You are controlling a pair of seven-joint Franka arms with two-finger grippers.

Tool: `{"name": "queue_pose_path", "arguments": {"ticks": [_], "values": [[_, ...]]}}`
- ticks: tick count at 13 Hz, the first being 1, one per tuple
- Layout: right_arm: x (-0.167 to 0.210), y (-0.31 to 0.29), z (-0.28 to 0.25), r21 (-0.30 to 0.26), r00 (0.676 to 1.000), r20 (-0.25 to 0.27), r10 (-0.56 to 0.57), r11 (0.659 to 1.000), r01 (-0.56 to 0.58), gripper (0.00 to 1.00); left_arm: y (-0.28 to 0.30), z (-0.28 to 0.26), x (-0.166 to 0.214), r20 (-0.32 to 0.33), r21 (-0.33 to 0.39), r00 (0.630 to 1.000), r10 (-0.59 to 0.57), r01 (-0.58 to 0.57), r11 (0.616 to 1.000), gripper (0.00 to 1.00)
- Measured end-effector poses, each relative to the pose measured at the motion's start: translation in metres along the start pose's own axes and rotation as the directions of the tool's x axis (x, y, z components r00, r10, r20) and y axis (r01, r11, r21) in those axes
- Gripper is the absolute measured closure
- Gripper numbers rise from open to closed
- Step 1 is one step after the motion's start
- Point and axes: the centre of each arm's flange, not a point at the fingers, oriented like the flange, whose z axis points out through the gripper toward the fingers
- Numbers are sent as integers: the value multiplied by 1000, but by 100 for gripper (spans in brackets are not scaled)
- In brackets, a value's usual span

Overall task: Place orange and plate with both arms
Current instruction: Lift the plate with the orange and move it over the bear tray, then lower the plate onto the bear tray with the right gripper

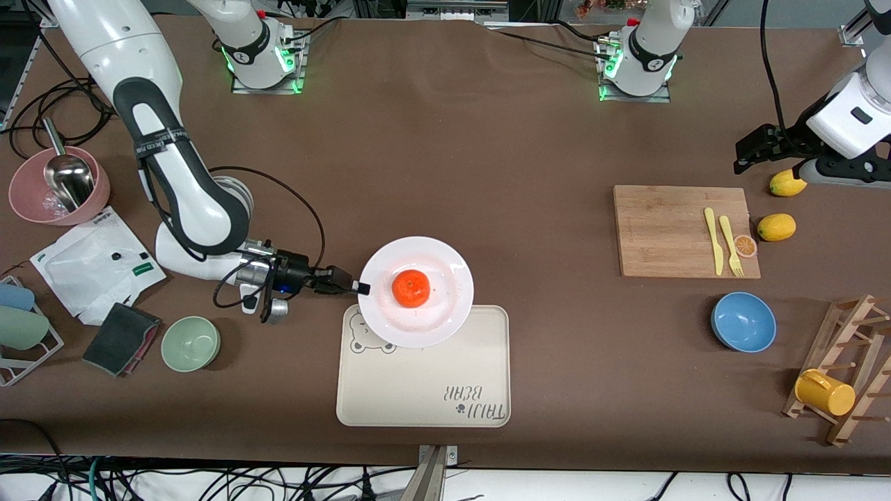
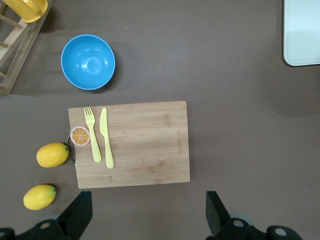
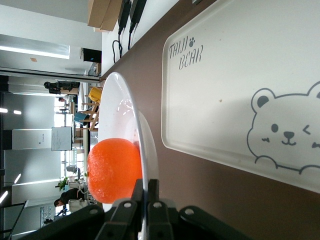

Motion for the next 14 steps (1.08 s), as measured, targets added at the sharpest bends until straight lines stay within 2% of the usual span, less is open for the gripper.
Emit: {"name": "queue_pose_path", "arguments": {"ticks": [7, 14], "values": [[35, 27, 6, 29, 999, -52, 13, 1000, -11, 95, -1, 0, 0, 1, 0, 1000, -1, 1, 1000, 0], [58, 70, 20, 16, 992, -125, 35, 999, -34, 95, -3, 2, 1, 3, -1, 1000, -5, 5, 1000, 0]]}}
